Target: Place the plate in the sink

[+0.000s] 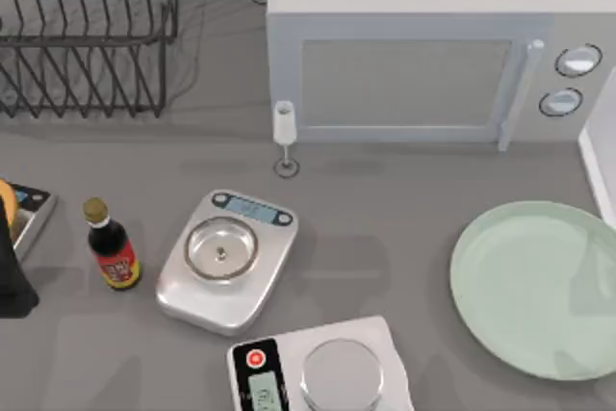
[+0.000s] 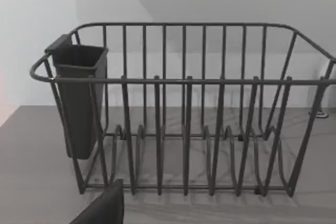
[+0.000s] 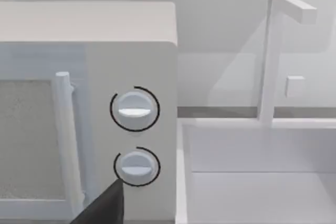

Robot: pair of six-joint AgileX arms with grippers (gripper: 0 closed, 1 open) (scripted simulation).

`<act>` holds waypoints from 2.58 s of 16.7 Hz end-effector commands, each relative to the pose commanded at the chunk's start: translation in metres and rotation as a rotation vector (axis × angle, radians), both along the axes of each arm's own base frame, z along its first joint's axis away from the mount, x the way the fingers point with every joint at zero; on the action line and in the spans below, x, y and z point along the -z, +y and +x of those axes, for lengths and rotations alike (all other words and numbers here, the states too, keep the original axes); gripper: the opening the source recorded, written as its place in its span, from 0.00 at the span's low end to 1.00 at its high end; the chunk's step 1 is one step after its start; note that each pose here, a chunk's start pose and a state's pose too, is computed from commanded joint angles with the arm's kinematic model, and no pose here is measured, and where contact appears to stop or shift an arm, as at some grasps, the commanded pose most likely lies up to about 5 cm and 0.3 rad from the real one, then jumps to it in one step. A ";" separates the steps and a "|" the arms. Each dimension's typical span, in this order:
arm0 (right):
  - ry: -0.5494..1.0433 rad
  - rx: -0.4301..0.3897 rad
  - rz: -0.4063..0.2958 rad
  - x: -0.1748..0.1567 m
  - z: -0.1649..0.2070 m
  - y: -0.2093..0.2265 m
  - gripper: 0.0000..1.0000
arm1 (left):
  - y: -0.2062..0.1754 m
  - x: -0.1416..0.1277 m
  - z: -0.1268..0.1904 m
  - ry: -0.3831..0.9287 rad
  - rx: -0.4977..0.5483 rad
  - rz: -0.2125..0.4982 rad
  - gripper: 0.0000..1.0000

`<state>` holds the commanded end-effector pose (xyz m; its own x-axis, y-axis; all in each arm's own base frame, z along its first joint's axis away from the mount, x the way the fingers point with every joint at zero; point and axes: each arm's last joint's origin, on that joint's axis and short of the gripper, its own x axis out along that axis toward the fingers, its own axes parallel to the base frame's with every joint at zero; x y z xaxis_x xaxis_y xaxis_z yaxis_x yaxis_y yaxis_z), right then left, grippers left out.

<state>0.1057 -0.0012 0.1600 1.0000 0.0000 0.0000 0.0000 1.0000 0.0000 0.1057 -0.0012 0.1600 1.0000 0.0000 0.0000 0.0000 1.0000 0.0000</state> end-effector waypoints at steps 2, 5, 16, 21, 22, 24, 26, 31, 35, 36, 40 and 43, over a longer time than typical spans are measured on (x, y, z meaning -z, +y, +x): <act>0.000 0.000 0.000 0.000 0.000 0.000 1.00 | 0.000 0.000 0.000 0.000 0.000 0.000 1.00; 0.000 0.000 0.000 0.000 0.000 0.000 1.00 | 0.000 0.000 0.000 0.000 0.000 0.000 1.00; 0.000 0.000 0.000 0.000 0.000 0.000 1.00 | 0.000 0.000 0.000 0.000 0.000 0.000 1.00; 0.000 0.000 0.000 0.000 0.000 0.000 1.00 | 0.000 0.000 0.000 0.000 0.000 0.000 1.00; 0.000 0.000 0.000 0.000 0.000 0.000 1.00 | 0.000 0.000 0.000 0.000 0.000 0.000 1.00; 0.000 0.000 0.000 0.000 0.000 0.000 1.00 | 0.000 0.000 0.000 0.000 0.000 0.000 1.00; 0.026 -0.013 0.013 -0.006 0.000 0.001 1.00 | 0.000 0.000 0.000 0.000 0.000 0.000 1.00; 0.249 -0.094 0.096 -0.043 0.010 0.013 1.00 | 0.000 0.000 0.000 0.000 0.000 0.000 1.00; 0.573 -0.153 0.158 -0.076 0.043 0.035 1.00 | 0.000 0.000 0.000 0.000 0.000 0.000 1.00; 0.666 -0.160 0.166 -0.082 0.055 0.043 1.00 | 0.000 0.000 0.000 0.000 0.000 0.000 1.00; 1.037 -0.149 0.158 -0.087 0.109 0.087 1.00 | 0.000 0.000 0.000 0.000 0.000 0.000 1.00; 1.276 -0.103 0.115 -0.073 0.145 0.127 1.00 | 0.000 0.000 0.000 0.000 0.000 0.000 1.00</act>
<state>0.2507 0.1254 0.2332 0.2869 0.1412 -0.9475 -0.0132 0.9896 0.1435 0.1057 -0.0012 0.1600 1.0000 0.0000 0.0000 0.0000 1.0000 0.0000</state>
